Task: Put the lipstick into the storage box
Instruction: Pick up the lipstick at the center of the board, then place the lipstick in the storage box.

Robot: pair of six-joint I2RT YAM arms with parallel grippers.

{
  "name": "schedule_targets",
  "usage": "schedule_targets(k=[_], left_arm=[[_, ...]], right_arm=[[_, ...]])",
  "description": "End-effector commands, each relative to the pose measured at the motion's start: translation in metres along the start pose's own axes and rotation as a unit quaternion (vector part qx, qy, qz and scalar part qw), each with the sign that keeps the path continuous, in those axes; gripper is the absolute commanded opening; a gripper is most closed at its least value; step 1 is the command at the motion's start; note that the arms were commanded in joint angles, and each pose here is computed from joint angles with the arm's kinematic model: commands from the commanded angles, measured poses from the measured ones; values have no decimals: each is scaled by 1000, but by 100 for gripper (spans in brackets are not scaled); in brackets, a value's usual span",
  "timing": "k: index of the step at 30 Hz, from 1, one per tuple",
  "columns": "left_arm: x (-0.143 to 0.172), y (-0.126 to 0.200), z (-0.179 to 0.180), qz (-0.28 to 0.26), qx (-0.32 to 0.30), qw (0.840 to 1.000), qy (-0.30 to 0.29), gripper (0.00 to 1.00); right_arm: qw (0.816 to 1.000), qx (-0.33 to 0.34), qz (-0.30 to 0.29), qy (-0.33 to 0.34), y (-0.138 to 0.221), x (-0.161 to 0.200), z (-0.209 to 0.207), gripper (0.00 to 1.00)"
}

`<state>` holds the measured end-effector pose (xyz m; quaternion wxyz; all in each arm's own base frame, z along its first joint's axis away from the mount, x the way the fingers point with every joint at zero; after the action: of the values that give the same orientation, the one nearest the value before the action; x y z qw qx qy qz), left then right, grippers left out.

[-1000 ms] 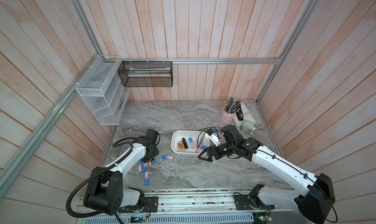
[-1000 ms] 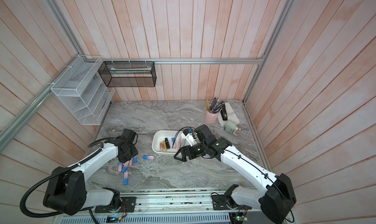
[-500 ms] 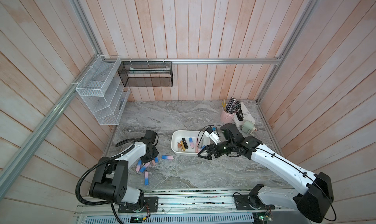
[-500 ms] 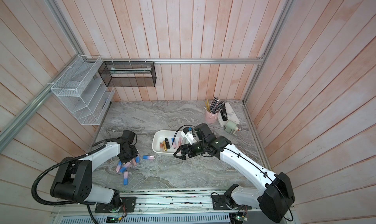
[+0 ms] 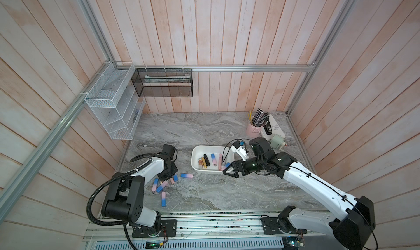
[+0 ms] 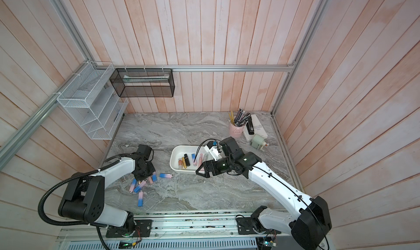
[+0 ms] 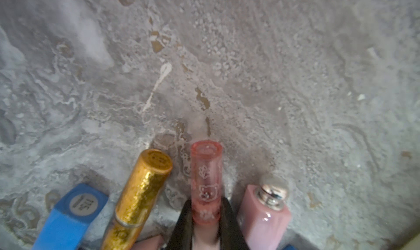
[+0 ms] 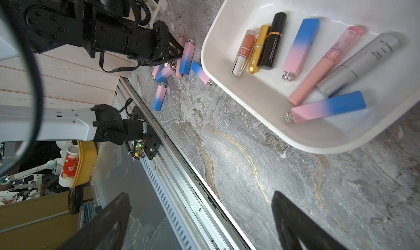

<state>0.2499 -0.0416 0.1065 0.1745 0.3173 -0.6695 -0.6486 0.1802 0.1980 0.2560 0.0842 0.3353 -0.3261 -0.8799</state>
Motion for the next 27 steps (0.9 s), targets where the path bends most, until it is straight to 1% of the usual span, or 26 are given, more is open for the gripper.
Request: schedule_targets(k=[1, 7, 14, 18, 22, 25, 27], left_arm=[[-4, 8, -11, 6, 21, 1000, -5, 17], [-9, 40, -24, -6, 50, 999, -13, 17], [-11, 92, -54, -26, 100, 994, -33, 17], [-9, 117, -83, -26, 141, 989, -47, 17], [0, 129, -120, -20, 171, 982, -74, 17], [12, 129, -154, -10, 186, 977, -102, 17], [23, 122, -176, 0, 190, 974, -125, 17]], right_arm=[[1000, -23, 5, 7, 1, 3, 3, 98], [999, -43, 16, 7, -6, 5, 1, 98], [999, -49, 14, 11, -9, 2, 0, 98], [999, -48, 12, 10, -9, 3, -1, 98], [999, -45, 9, 9, -8, 5, -1, 98], [999, -41, 5, 4, -7, 7, -1, 98], [999, -39, 1, 4, -5, 8, 0, 98]])
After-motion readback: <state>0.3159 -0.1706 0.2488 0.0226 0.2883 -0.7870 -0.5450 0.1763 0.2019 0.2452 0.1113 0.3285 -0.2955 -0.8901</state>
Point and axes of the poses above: each gripper's point midway between its finger pads, its own y axis back along the fingers, its own z axis along the line the jaws close on, x = y × z, the point moved 9 cm from there along y, back along the fingers, and after that the axes turned 10 degrees about y, right-handed, at the moved point
